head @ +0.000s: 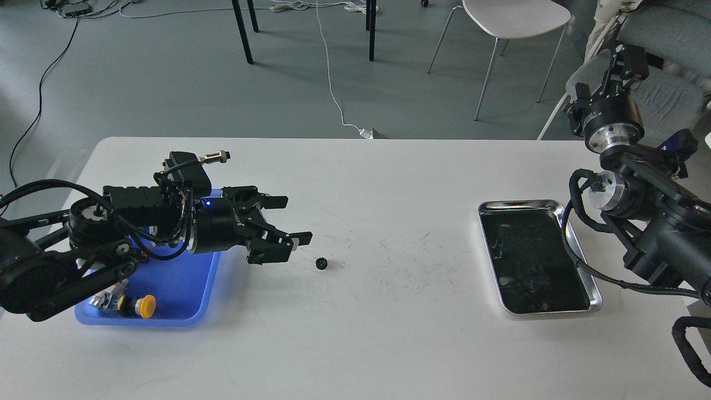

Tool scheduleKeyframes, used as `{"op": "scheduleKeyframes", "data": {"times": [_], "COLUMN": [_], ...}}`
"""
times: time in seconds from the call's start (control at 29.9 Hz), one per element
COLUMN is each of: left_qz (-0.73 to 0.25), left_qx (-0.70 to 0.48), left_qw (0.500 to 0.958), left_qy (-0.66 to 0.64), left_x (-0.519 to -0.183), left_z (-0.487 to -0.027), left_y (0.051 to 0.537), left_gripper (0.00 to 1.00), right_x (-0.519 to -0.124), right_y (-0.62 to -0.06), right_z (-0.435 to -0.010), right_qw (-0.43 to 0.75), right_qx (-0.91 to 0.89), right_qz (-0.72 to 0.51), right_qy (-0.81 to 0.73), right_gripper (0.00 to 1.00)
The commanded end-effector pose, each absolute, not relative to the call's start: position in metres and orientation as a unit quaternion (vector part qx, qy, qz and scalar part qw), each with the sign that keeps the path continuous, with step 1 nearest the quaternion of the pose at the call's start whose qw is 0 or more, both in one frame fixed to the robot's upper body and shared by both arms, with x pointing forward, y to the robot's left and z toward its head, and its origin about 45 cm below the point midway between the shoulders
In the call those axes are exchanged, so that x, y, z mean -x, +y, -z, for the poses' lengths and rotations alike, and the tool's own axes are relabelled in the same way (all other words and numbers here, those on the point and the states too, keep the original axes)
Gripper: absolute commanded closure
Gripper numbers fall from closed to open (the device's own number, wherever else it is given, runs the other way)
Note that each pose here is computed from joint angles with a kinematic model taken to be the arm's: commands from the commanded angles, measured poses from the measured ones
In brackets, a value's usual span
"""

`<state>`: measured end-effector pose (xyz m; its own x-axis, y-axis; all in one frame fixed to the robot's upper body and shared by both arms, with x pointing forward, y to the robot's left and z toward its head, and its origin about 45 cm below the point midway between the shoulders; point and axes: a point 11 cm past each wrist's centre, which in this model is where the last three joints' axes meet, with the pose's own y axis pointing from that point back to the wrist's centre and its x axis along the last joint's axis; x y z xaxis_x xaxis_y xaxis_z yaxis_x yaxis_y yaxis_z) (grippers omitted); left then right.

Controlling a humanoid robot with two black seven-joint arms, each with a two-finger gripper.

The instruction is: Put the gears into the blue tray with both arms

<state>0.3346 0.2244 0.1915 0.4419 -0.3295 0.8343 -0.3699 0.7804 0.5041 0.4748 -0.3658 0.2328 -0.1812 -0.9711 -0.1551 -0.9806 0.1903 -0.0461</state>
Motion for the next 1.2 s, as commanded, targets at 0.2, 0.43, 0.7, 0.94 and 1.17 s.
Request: {"op": "scheduleKeyframes", "data": {"times": [0.2, 0.43, 0.7, 0.94, 1.17], "left_qz": [-0.004, 0.04, 0.06, 0.051, 0.05], "left_qx": [-0.326, -0.325, -0.327, -0.334, -0.346], "left_qw": [0.775, 0.766, 0.741, 0.733, 0.734], "left_qy": [-0.541, -0.553, -0.583, -0.59, -0.583], "left_x": [-0.338, -0.323, -0.326, -0.334, -0.339], "left_z": [-0.166, -0.141, -0.128, -0.122, -0.114], "left_y": [0.203, 0.193, 0.185, 0.187, 0.187], "left_gripper": [0.02, 0.06, 0.11, 0.11, 0.11], "right_x": [-0.47, -0.464, -0.463, -0.463, -0.457], "right_y": [-0.385, -0.392, -0.398, -0.407, -0.41], "right_z": [-0.232, -0.219, -0.22, -0.224, -0.218], "right_qw": [0.108, 0.124, 0.124, 0.138, 0.149], "right_qx": [0.604, 0.579, 0.568, 0.559, 0.553], "right_qz": [-0.061, -0.108, -0.109, -0.112, -0.122], "right_qy": [0.788, 0.798, 0.806, 0.81, 0.811], "right_gripper": [0.03, 0.03, 0.03, 0.03, 0.02]}}
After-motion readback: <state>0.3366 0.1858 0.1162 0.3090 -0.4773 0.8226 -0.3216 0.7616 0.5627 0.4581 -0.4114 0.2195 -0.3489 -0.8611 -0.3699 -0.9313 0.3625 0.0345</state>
